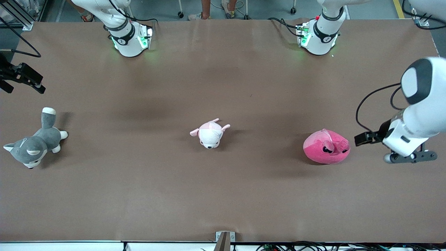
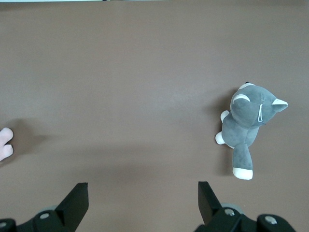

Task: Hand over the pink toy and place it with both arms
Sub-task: 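Reach the left gripper down to the pink plush and grasp it, then lift the pink plush with the left gripper while the right gripper approaches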

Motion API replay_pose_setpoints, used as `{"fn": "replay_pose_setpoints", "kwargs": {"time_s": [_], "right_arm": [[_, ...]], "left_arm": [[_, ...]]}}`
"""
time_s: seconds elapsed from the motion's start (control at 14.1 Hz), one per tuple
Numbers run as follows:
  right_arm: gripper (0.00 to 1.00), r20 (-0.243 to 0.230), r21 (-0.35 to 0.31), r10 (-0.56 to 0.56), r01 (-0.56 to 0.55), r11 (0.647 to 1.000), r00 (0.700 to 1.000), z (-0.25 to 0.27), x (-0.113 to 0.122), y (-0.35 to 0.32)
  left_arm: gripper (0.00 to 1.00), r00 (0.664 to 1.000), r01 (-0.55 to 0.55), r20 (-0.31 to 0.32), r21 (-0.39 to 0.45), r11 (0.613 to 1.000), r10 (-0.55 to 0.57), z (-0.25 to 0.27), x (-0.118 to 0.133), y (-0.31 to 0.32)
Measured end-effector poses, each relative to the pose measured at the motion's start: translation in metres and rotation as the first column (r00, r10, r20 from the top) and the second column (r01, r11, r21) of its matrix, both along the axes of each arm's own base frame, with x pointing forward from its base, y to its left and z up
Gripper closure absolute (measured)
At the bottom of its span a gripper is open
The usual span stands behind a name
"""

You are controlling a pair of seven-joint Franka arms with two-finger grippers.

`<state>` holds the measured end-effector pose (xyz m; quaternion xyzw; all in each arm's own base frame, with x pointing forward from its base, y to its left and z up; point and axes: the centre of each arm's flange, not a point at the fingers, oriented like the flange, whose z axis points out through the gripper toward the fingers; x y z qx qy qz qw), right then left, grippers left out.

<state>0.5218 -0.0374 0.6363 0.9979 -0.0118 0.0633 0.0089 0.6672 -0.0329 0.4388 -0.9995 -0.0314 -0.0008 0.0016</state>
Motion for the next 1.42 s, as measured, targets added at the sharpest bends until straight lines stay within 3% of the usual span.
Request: {"fn": "replay_pose_setpoints", "kwargs": {"time_s": [0.28, 0.78, 1.0, 1.07, 1.21, 1.42], "right_arm": [[0.0, 0.008, -0.001, 0.003, -0.003, 1.0, 1.0, -0.012, 0.014, 0.001], [0.0, -0.062, 0.001, 0.03, -0.03, 1.0, 0.998, -0.054, 0.04, 0.014], [0.0, -0.066, 0.001, 0.044, -0.044, 0.999, 0.997, -0.056, 0.042, 0.022], [0.0, -0.069, 0.002, 0.049, -0.049, 0.999, 0.996, -0.055, 0.041, 0.025], [0.0, -0.105, 0.054, 0.05, -0.044, 0.998, 0.993, -0.058, 0.037, 0.032], [0.03, -0.143, 0.175, 0.05, -0.024, 0.984, 0.989, -0.06, 0.033, 0.042]], "left_arm": [[0.0, 1.0, -0.007, -0.03, -0.01, 1.0, 0.007, -0.046, 0.009, 0.005], [0.07, 0.995, 0.028, -0.095, -0.038, 0.999, -0.032, -0.077, -0.006, -0.025], [0.19, 0.994, 0.026, -0.104, -0.038, 0.999, -0.029, -0.081, -0.008, -0.024], [0.29, 0.994, 0.024, -0.106, -0.038, 0.999, -0.028, -0.082, -0.009, -0.023], [0.33, 0.994, 0.024, -0.11, -0.037, 0.999, -0.028, -0.084, -0.009, -0.023], [0.65, 0.993, 0.024, -0.111, -0.037, 0.999, -0.028, -0.085, -0.01, -0.023]]}}
